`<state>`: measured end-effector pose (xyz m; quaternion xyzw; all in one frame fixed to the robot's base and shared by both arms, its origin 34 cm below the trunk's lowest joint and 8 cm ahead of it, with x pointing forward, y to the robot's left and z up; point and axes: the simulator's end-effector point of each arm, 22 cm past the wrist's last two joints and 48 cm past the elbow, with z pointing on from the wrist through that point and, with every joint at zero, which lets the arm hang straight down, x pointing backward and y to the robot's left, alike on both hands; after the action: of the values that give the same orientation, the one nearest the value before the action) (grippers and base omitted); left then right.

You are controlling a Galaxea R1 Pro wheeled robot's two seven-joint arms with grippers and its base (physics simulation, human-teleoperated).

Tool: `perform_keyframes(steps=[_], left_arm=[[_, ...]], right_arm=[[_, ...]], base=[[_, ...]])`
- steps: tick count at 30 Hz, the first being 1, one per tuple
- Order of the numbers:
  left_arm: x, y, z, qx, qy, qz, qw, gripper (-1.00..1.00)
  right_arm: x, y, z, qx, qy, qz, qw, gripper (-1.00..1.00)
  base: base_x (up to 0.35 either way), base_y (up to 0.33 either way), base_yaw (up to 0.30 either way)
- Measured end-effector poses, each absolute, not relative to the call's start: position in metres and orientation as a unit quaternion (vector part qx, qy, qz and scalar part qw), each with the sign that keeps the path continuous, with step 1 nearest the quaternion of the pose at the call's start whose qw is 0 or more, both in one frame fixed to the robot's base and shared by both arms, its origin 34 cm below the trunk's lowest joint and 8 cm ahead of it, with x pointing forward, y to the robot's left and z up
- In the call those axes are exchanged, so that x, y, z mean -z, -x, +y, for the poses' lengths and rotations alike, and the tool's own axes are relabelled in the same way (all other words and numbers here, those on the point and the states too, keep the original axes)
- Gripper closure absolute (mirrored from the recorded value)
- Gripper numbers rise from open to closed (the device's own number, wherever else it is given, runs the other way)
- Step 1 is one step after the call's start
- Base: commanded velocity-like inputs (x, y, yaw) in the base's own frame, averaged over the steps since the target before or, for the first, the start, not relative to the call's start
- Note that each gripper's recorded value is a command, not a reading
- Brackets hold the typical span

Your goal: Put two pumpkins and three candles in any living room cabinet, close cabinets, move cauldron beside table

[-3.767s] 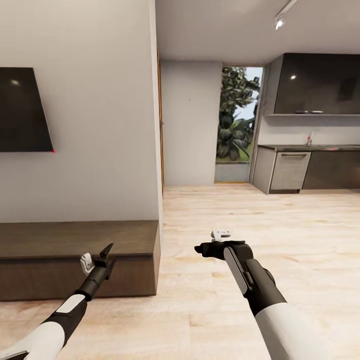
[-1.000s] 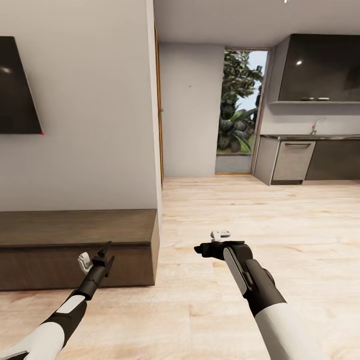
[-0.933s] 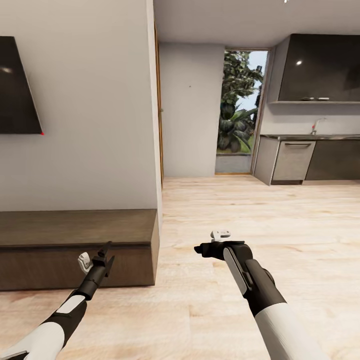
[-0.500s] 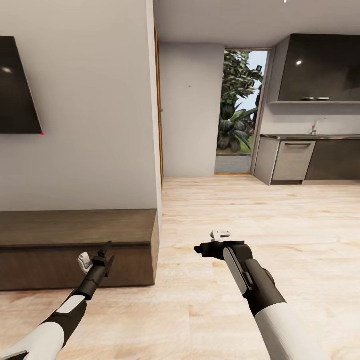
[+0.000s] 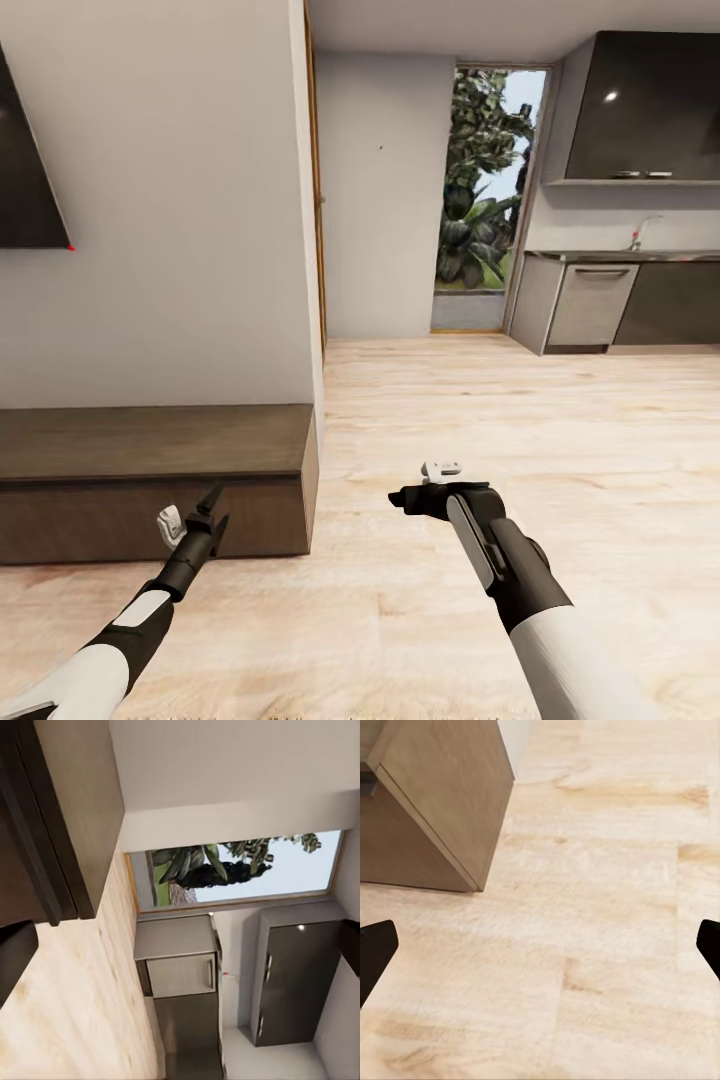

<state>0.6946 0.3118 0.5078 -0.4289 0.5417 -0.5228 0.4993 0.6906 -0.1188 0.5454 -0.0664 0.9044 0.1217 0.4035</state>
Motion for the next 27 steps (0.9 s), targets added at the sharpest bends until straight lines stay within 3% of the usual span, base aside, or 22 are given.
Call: perform_keyframes(steps=[27], left_arm=[[-0.5001,-0.6946,0.3129,0.518,0.432,0.545,0.498,-1.00]], right_arm=[[-0.5376,-0.6910,-0.1186,-0.122,0.066,0.907,0.398,-1.00]], base=[[0.025,0.005,0.000]])
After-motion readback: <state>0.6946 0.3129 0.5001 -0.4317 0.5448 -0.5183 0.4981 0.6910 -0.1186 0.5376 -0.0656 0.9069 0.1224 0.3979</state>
